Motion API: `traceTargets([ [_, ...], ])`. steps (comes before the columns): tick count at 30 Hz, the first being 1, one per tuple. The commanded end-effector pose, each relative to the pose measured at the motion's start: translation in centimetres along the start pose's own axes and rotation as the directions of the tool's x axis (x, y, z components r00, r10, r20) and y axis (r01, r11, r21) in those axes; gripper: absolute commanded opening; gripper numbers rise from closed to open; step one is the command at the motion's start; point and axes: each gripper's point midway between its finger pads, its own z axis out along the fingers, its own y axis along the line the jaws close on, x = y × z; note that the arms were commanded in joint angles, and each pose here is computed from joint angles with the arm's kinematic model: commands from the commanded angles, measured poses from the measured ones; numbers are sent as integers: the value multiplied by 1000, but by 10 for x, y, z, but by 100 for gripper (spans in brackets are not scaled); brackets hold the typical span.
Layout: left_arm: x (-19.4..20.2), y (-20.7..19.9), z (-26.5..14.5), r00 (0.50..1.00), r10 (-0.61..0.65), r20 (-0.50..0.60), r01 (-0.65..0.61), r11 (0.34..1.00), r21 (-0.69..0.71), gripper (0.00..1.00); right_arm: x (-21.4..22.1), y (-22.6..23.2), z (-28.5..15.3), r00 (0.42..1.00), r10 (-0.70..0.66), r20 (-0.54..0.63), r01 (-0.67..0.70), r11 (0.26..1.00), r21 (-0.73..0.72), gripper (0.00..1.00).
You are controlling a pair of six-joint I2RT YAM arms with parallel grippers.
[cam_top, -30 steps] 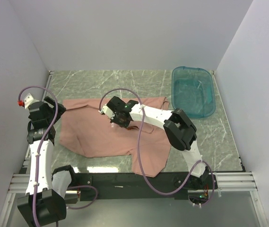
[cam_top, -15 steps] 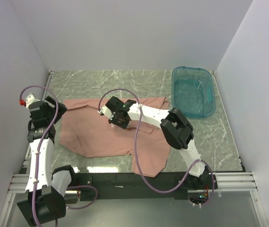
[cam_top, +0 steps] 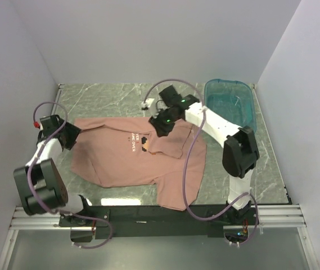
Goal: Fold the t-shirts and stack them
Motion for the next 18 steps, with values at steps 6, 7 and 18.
traceTargets([
  [6, -50, -25, 46, 994, -63, 84, 62, 998, 19, 60, 2, 8, -25, 998, 19, 65, -13, 996, -93, 40],
  [7, -50, -23, 52, 995, -58, 77, 58, 998, 2, 58, 3, 9, -25, 998, 22, 61, -16, 995, -95, 40],
  [18, -48, -4, 95, 998, -66, 25, 67, 995, -76, 49, 8, -2, -29, 996, 55, 70, -48, 994, -102, 40],
])
